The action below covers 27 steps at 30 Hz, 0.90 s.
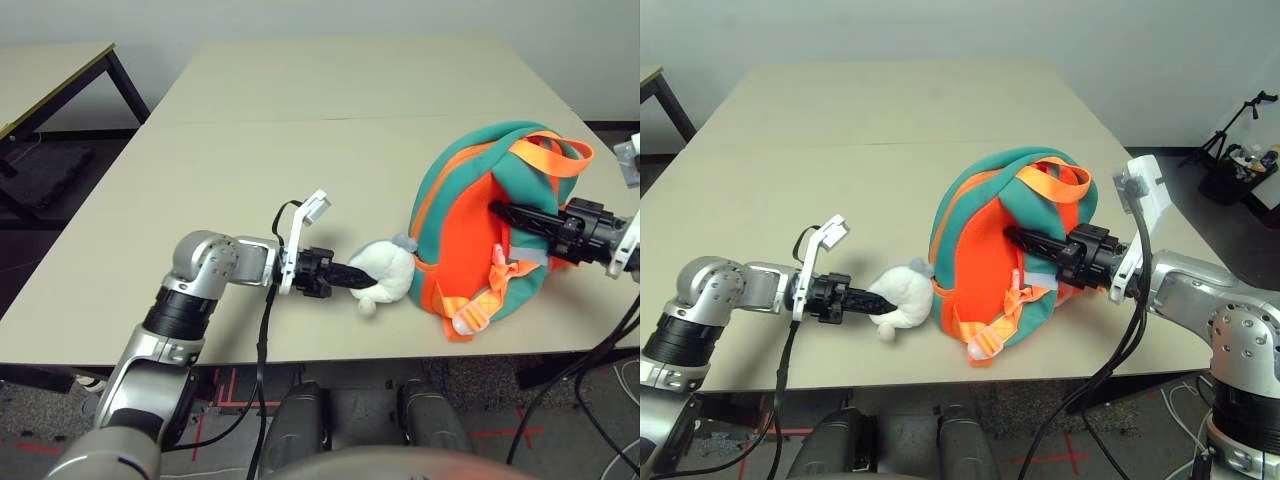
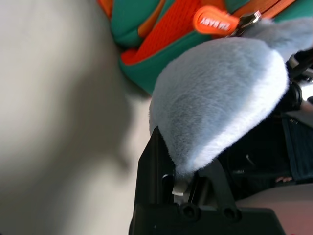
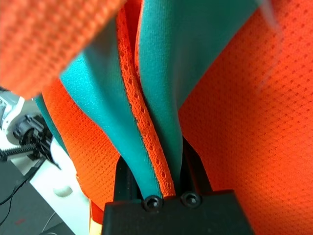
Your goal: Put the pencil case into the backpack and zip it.
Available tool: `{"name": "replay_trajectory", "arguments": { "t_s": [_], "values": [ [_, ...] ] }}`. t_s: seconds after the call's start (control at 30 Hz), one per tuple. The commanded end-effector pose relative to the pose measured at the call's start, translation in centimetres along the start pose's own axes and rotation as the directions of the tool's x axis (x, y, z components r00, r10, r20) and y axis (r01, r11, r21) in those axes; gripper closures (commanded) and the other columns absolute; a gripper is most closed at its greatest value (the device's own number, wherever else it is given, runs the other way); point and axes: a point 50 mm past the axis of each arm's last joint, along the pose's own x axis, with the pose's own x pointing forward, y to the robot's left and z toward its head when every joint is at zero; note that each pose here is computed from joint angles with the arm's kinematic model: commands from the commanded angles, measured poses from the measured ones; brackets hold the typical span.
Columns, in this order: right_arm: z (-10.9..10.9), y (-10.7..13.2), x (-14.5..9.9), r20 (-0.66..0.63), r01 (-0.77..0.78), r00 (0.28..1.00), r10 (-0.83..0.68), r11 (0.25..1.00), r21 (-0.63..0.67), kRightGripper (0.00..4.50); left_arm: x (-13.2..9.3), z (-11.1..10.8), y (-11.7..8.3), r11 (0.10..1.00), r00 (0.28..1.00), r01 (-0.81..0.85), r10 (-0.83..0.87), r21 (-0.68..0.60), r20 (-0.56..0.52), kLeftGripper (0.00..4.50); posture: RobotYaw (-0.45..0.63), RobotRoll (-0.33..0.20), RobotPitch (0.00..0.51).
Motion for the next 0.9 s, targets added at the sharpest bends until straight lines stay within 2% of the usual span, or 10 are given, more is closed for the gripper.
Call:
{"name": "replay_trajectory", "arguments": {
  "t_s": [0.03, 0.1, 0.17, 0.37, 0.53, 0.57, 0.6, 0.73, 0.8, 0.9],
  "values": [
    [-1.0, -0.1, -0.4, -0.041, 0.040, 0.998, -0.039, 0.999, 0.019, 4.30, 0.3, -1.3, 0.8, 0.998, 0.997, -0.055, 0.053, -0.032, -0.054, 4.37, -0.05, 0.000, 0.061],
    [-1.1, 0.0, -0.7, -0.059, 0.048, 0.997, -0.046, 0.999, 0.017, 4.30, 0.0, -0.7, 0.1, 0.999, 0.999, -0.045, 0.045, -0.011, -0.019, 4.37, -0.05, 0.000, 0.063],
    [-1.1, 0.1, -1.1, -0.075, 0.056, 0.996, -0.056, 0.998, 0.004, 3.56, -0.7, -0.1, -0.7, 0.999, 0.999, -0.038, 0.038, 0.005, 0.017, 4.37, -0.07, 0.000, 0.062],
    [1.3, 1.4, -3.4, -0.079, 0.091, 0.993, -0.092, 0.996, -0.019, 1.66, -5.5, 0.1, -3.8, 0.999, 0.999, -0.020, 0.018, 0.041, 0.041, 2.29, -0.10, 0.000, 0.055],
    [2.9, 1.8, -7.8, -0.153, 0.196, 0.970, -0.188, 0.980, 0.035, 0.05, -10.1, -0.9, -5.2, 0.997, 0.996, -0.069, 0.068, 0.019, 0.052, 0.56, -0.09, 0.000, 0.045],
    [3.1, 1.8, -8.8, -0.171, 0.230, 0.961, -0.220, 0.972, 0.045, 0.00, -10.8, -1.0, -5.2, 0.996, 0.994, -0.085, 0.084, 0.006, 0.072, 0.19, -0.09, 0.000, 0.036],
    [3.5, 1.6, -9.7, -0.179, 0.272, 0.949, -0.259, 0.961, 0.050, 0.00, -11.7, -1.0, -5.0, 0.995, 0.989, -0.103, 0.104, -0.012, 0.105, 0.02, -0.09, 0.000, 0.034],
    [4.7, 0.4, -12.8, -0.157, 0.445, 0.888, -0.432, 0.893, 0.061, 0.00, -15.0, -0.7, -3.6, 0.958, 0.926, -0.277, 0.286, -0.068, 0.247, 0.02, -0.09, 0.000, 0.021],
    [4.7, -1.2, -13.4, -0.120, 0.523, 0.848, -0.516, 0.852, 0.038, 0.00, -16.6, 0.3, -2.0, 0.902, 0.831, -0.422, 0.427, -0.097, 0.356, 0.02, -0.07, 0.000, 0.010],
    [4.0, -4.0, -13.3, -0.075, 0.607, 0.791, -0.607, 0.794, -0.020, 0.00, -18.4, 2.0, 0.1, 0.776, 0.626, -0.613, 0.591, -0.148, 0.510, 0.02, -0.05, 0.000, 0.000]
  ]
}}
